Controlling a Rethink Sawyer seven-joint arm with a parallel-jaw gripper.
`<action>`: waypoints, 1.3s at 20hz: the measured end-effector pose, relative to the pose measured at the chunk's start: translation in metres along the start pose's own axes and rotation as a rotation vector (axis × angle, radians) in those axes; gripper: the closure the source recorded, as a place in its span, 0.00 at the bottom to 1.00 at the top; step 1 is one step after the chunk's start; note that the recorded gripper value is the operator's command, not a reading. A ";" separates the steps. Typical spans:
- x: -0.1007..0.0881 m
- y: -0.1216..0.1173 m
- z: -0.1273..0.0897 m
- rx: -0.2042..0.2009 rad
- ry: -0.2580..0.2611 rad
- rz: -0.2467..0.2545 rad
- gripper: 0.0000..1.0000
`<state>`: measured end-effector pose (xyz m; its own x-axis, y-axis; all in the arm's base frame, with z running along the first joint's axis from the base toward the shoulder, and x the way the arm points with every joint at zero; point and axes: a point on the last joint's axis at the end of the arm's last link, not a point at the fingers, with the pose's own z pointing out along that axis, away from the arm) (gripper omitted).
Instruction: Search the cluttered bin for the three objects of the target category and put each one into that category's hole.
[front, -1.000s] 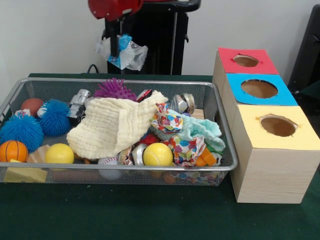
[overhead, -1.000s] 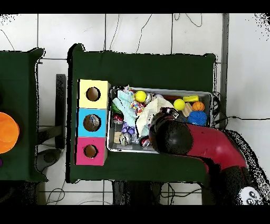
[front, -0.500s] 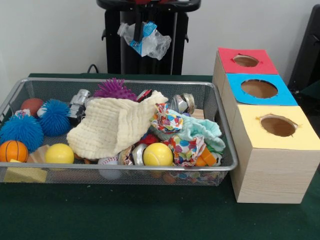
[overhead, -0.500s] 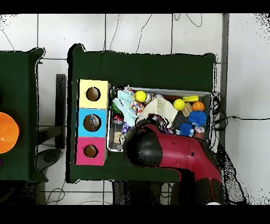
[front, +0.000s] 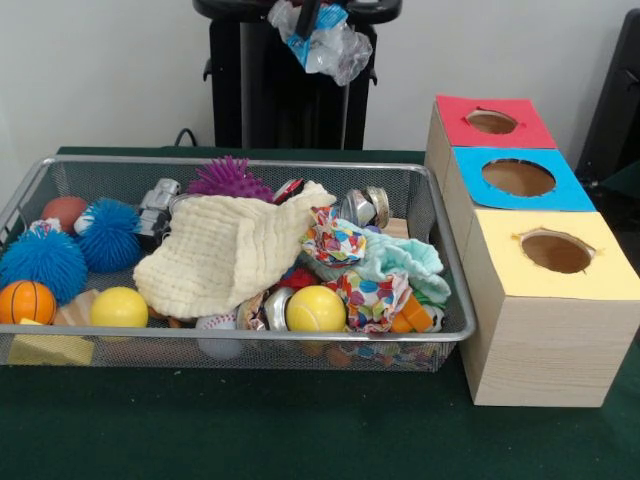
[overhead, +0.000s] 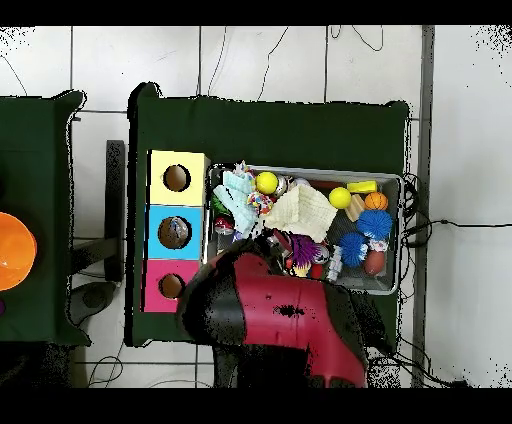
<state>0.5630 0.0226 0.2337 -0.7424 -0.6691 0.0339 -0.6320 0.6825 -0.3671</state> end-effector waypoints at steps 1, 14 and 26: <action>-0.002 0.000 -0.003 0.016 0.003 0.014 1.00; -0.050 -0.016 -0.039 0.251 0.024 0.171 1.00; -0.079 0.002 -0.036 0.298 0.114 0.185 1.00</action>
<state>0.6118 0.0875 0.2636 -0.8686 -0.4941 0.0386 -0.4048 0.6623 -0.6305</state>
